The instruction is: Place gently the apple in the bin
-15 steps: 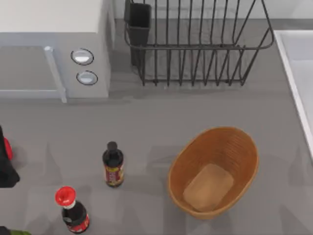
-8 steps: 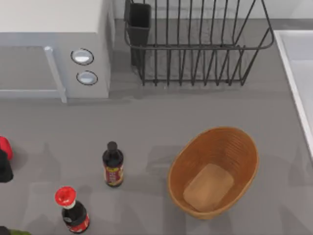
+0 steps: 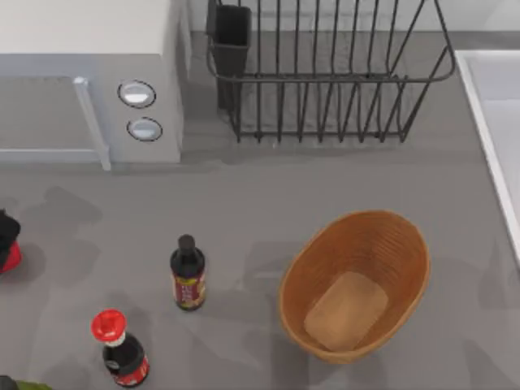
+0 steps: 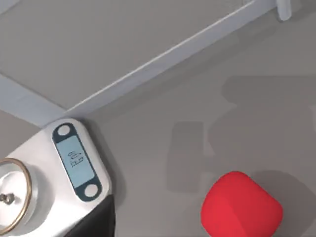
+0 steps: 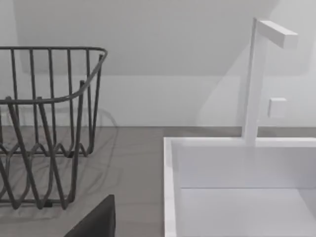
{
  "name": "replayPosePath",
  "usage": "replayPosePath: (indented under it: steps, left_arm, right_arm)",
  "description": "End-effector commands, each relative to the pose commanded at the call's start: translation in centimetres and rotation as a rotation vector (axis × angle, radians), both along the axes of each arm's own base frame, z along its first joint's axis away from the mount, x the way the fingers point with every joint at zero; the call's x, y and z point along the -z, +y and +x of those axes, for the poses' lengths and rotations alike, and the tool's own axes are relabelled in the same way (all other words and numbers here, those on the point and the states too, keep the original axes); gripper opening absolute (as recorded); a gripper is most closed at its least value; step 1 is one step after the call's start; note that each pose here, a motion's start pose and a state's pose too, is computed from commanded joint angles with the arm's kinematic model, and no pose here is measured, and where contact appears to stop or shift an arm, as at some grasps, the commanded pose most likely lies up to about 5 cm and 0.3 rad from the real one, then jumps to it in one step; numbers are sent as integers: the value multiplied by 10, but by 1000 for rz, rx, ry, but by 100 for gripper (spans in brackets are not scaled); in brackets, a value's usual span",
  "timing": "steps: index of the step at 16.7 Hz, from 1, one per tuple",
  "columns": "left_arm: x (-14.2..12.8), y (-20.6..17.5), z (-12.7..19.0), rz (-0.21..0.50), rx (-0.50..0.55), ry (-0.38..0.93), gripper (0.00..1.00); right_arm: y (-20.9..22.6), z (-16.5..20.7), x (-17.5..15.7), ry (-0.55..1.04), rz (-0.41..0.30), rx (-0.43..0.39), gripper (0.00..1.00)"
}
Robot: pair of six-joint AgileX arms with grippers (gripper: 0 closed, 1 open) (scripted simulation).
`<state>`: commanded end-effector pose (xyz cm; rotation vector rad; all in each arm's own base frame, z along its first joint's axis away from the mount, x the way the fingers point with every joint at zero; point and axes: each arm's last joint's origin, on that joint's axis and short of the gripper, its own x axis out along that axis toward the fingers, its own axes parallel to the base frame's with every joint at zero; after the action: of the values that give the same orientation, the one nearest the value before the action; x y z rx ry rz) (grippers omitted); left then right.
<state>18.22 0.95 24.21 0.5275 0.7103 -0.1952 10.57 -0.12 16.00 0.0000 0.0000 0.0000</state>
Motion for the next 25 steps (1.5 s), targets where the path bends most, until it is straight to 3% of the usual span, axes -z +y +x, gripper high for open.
replayPosePath:
  steps: [4, 7, 10, 13, 20, 25]
  left_arm:
    - [15, 7, 67, 137, 211, 392, 100]
    - [39, 14, 107, 184, 363, 624, 100]
    - [57, 23, 132, 209, 469, 767, 100]
    - [66, 29, 143, 219, 512, 829, 100]
    - [69, 28, 141, 220, 516, 831, 100]
    - [102, 29, 133, 219, 514, 833, 100]
  right_arm:
    - [0, 0, 0, 0, 0, 0, 100]
    - [0, 0, 0, 0, 0, 0, 100]
    - [0, 0, 0, 0, 0, 0, 100]
    - [0, 0, 0, 0, 0, 0, 100]
    - [0, 0, 0, 0, 0, 0, 100]
    - [0, 0, 0, 0, 0, 0, 100]
